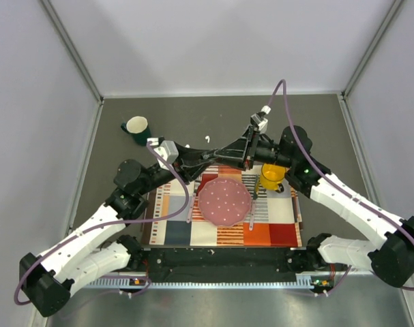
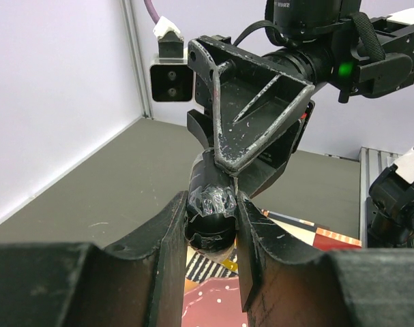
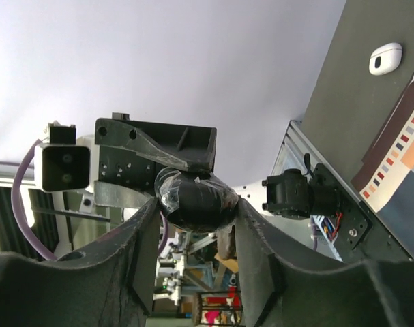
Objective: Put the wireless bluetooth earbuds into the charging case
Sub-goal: Open the charging case.
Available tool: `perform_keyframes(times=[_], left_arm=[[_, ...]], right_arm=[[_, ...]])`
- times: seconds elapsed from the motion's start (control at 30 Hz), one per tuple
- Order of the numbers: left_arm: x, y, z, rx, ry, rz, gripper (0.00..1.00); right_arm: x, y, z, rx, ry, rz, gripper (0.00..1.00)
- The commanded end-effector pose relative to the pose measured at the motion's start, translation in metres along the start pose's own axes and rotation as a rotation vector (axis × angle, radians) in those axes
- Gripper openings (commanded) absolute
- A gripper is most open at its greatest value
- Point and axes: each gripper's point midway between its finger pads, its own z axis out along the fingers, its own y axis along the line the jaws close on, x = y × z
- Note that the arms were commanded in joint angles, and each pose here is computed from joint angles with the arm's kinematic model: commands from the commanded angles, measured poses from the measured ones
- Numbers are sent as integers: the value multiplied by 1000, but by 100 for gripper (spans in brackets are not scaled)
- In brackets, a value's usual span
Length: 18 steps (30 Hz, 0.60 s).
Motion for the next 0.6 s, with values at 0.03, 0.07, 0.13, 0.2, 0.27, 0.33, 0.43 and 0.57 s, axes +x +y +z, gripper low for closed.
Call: perform_keyframes(times=[0.03,0.07,0.13,0.2,0.27,0.33,0.43,0.57], left_arm=[[-5,-3,1,15,-26,1,0],[-5,-4,0,18,-25,-1,0],[-6,-7,0,28,-20,-8,0],[-6,-9,0,40,-22,-10,0],[-6,-10,0,42,-23,-12,0],[-7,-11,-1,46,-27,-7,0],[-7,-11,-2,49,-25,-3,0],[-7,-11,-3,47,-25,-4,0]], right_arm=[[0,16,-2,-67,-1,-28,31],[0,17,-2,-70,-3,-32,28],[0,17,-1,-79,-3,-30,23],[0,18,-2,-92,0,-21,23],[0,20,-2,-102,-5,-24,40],[-1,21,-2,-104,-9,-26,57],[-3,23,-3,-105,-23,-26,64],[-3,23,-3,-103,-28,-21,58]])
